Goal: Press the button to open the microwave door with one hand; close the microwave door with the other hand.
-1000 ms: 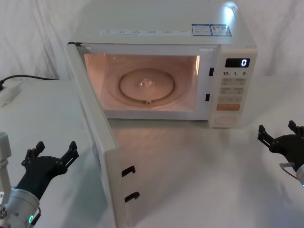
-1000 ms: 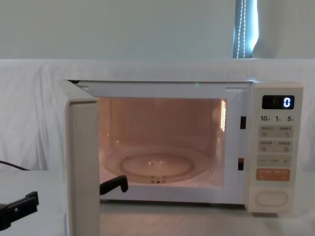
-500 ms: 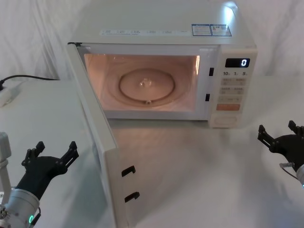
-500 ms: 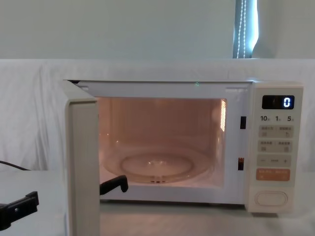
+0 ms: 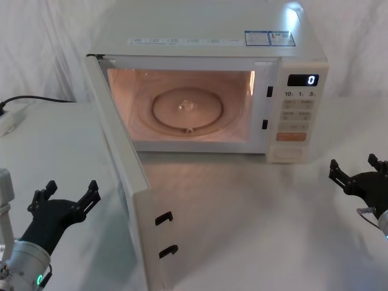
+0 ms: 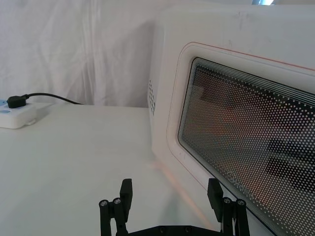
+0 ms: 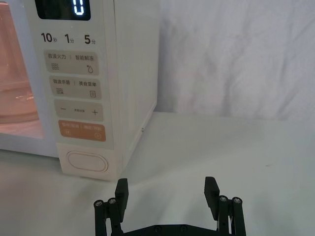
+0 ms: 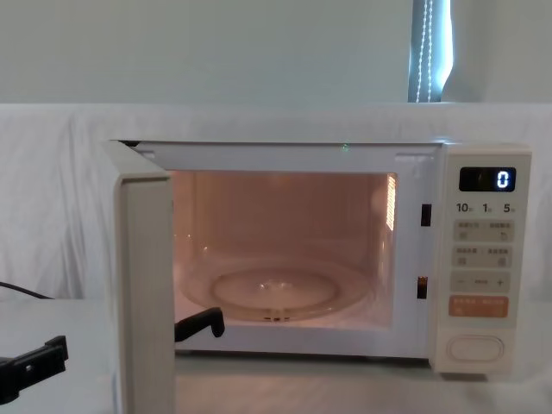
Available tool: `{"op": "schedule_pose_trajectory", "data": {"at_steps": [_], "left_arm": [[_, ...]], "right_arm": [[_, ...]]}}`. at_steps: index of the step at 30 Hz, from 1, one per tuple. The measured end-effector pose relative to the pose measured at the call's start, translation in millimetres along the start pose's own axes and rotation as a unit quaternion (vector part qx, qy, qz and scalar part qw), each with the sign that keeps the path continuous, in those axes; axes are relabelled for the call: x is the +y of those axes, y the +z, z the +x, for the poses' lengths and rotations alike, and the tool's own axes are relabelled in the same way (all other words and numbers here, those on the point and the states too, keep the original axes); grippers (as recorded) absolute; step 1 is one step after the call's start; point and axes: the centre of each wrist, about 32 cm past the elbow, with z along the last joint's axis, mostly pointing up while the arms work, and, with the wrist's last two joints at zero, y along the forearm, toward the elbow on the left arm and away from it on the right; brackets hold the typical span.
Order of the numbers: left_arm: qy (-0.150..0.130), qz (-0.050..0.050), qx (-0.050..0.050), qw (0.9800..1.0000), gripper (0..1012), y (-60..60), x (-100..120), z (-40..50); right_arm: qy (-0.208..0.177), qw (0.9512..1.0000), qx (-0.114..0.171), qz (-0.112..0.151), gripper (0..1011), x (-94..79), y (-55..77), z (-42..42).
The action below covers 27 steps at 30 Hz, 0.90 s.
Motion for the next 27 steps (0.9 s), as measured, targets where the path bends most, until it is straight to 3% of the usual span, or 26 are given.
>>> {"op": "schedule_pose_trajectory", "data": {"at_steps": [13, 22, 27], "left_arm": [[0.000, 0.000, 0.000, 1.0000, 979, 0.0, 0.0, 0.0], [0.000, 0.000, 0.000, 1.0000, 762, 0.0, 0.0, 0.0], [0.000, 0.000, 0.000, 1.0000, 561, 0.0, 0.0, 0.0]], "right_arm": [[0.000, 1.0000, 0.000, 0.000, 1002, 0.0, 0.0, 0.0], [0.000, 1.0000, 0.000, 0.000, 1002, 0.0, 0.0, 0.0], [0.000, 1.0000, 0.000, 0.000, 1002, 0.0, 0.0, 0.0]]}}
